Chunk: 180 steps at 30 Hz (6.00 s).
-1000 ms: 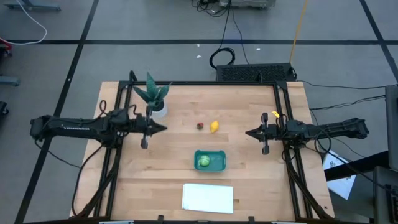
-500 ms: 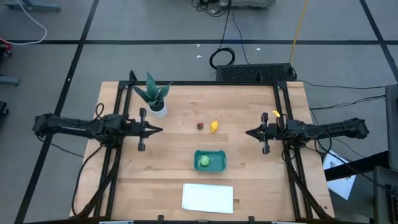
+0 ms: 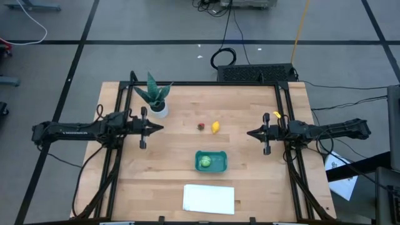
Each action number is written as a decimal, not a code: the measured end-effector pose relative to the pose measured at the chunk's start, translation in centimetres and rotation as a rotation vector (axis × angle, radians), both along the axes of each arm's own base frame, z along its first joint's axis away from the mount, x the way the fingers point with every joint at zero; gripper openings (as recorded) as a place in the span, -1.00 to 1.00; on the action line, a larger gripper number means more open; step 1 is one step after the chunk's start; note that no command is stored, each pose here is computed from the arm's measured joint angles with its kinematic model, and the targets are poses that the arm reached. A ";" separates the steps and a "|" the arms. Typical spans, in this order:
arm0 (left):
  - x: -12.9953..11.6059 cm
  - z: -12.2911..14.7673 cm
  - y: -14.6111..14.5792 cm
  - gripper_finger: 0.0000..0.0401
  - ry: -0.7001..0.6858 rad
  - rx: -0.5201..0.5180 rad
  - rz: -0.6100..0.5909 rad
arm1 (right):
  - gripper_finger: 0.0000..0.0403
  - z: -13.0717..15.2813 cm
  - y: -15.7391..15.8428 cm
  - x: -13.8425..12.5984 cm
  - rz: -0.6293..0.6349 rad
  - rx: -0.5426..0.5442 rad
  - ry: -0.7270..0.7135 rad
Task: Pick and placing Produce into tupperware
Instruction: Put the lemon into the blue bin
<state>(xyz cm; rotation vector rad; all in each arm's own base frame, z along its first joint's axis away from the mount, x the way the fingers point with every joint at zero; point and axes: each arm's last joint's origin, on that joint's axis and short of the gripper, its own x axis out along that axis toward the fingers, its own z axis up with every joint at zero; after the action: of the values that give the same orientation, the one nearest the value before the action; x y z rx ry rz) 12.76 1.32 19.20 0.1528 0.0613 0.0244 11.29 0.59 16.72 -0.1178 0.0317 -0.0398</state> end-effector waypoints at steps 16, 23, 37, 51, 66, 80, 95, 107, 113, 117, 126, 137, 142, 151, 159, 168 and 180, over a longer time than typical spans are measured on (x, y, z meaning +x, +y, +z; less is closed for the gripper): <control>0.0 -0.1 0.2 -0.87 0.009 0.034 0.053 | -1.00 -0.4 -1.5 0.1 -0.182 0.117 0.047; 0.0 -0.1 0.3 -0.87 0.016 0.101 0.084 | -1.00 2.4 -3.0 1.4 -0.208 0.217 0.201; 0.0 0.0 0.3 -0.87 0.012 0.113 0.094 | -1.00 9.0 -7.5 9.9 0.032 0.216 0.325; 0.0 0.0 0.3 -0.87 0.013 0.113 0.093 | -1.00 12.7 -14.5 17.2 0.042 0.170 0.644; 0.0 -0.1 0.3 -0.87 0.019 0.126 0.090 | -1.00 8.3 -16.3 20.1 0.458 -0.021 1.033; 0.0 -0.4 0.3 -0.87 0.052 0.136 0.087 | -0.95 8.6 -15.1 21.8 0.490 -0.500 1.044; 0.0 -0.4 0.3 -0.87 0.053 0.148 0.086 | 0.27 6.4 -12.7 22.1 0.731 -0.804 1.014; 0.0 -0.4 0.3 -0.87 0.053 0.157 0.086 | 0.58 1.8 -11.2 22.5 0.639 -0.919 0.967; 0.0 -0.4 0.3 -0.87 0.055 0.179 0.084 | 0.58 0.6 -10.5 21.7 0.651 -0.842 1.018; 0.0 -0.4 0.3 -0.87 0.055 0.181 0.084 | 0.58 0.6 -10.5 21.8 0.657 -0.857 1.009; 0.0 -0.4 0.3 -0.87 0.056 0.187 0.083 | 0.56 0.3 -10.6 22.0 0.665 -0.880 0.998; -0.1 -0.5 0.3 -0.87 0.063 0.192 0.081 | 0.55 -1.0 -10.6 22.7 0.694 -0.920 0.984; -0.1 -0.6 0.3 -0.87 0.074 0.196 0.079 | 0.55 -1.5 -10.7 23.0 0.691 -0.931 0.980; -0.1 -0.6 0.3 -0.87 0.078 0.198 0.078 | 0.55 -2.0 -10.6 23.4 0.679 -0.925 0.968; -0.1 -0.6 0.3 -0.87 0.079 0.203 0.077 | 0.55 -2.0 -10.0 23.5 0.605 -0.794 1.004; -0.1 -0.7 0.3 -0.87 0.087 0.200 0.075 | 0.55 -2.1 -10.1 23.4 0.560 -0.747 1.042; -0.1 -0.7 0.3 -0.87 0.087 0.192 0.075 | 0.55 -2.3 -9.9 22.5 0.555 -0.624 1.136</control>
<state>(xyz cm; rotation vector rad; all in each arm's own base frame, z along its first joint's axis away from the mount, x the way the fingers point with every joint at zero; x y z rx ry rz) 12.68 1.60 18.50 0.3438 0.1512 0.0990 33.80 -9.32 14.41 -0.7581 1.1245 0.5826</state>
